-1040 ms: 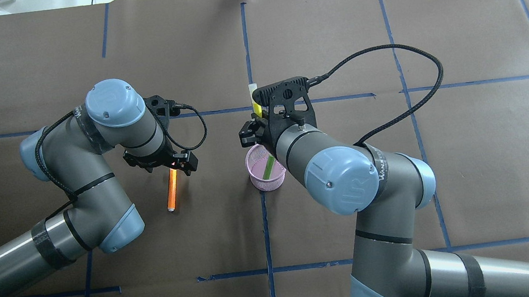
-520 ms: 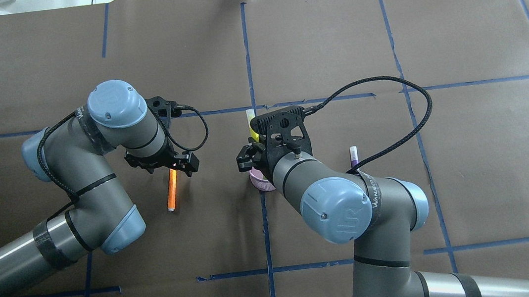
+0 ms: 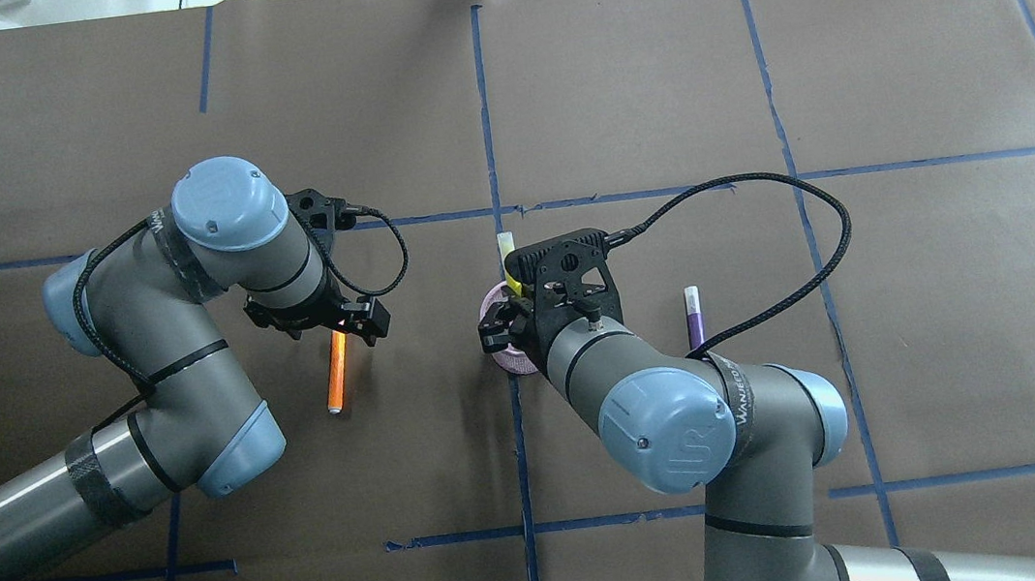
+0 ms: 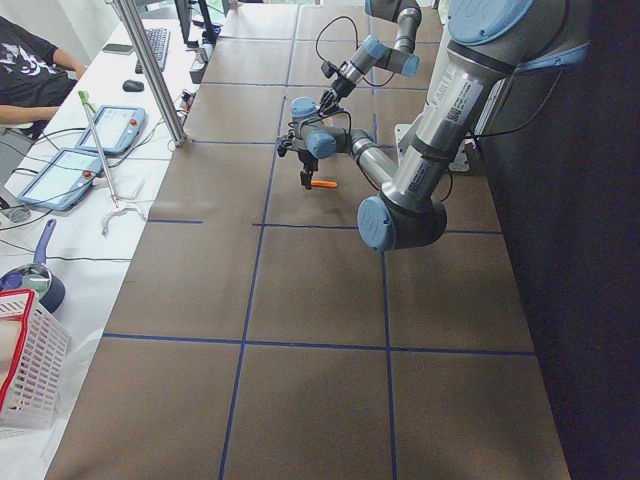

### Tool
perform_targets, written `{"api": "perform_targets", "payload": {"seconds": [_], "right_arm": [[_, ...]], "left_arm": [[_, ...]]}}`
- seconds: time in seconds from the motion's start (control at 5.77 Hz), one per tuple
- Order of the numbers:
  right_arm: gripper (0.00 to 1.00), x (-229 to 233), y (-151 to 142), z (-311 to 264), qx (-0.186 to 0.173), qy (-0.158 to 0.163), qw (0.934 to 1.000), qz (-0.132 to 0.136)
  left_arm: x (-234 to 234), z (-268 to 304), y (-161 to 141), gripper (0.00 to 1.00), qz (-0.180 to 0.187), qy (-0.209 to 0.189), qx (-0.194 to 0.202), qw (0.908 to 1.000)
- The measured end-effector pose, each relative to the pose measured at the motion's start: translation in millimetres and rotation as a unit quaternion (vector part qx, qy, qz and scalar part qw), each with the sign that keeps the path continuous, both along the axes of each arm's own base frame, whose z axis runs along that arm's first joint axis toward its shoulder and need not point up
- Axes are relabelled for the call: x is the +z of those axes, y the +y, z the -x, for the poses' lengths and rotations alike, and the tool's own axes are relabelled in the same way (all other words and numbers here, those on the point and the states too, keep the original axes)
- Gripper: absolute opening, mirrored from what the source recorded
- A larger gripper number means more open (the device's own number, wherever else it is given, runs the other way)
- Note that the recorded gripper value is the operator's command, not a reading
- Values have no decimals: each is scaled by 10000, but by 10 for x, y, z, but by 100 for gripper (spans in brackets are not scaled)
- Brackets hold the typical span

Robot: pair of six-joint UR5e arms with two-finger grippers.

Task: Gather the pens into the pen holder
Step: 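Lower the yellow marker into the pink cup and open the right gripper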

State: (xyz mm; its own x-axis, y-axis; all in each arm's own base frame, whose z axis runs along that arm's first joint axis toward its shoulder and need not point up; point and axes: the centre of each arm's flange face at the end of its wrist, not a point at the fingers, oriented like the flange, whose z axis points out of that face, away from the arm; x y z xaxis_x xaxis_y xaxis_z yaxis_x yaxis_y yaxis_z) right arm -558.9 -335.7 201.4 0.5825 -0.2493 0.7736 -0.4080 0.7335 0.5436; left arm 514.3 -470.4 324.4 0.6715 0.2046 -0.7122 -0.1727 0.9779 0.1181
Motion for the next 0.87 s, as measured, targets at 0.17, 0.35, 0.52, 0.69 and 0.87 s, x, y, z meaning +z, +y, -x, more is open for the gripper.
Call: {"api": "perform_targets", "payload": {"seconds": [0.17,0.35,0.52,0.69,0.87], "right_arm": [[100,-31,-2,-4,42,-25,10000,-22],[100,-72,-6,-18,100,-54,9999,-54],[100,-112,-19,-49,130,-86,9998,-77],[100,-219,-73,-179,153,-182,9997,-91],[100,-386,-205,-466,62,-230,9997,8]], "left_arm": [[3,-1,-1,100,1,-2,1,10000],[4,-1,-1,100,2,-3,1,10000],[8,-3,-2,100,2,-7,3,10000],[15,-8,0,99,6,-13,7,10000],[23,-13,1,76,8,-19,11,10000]]}}
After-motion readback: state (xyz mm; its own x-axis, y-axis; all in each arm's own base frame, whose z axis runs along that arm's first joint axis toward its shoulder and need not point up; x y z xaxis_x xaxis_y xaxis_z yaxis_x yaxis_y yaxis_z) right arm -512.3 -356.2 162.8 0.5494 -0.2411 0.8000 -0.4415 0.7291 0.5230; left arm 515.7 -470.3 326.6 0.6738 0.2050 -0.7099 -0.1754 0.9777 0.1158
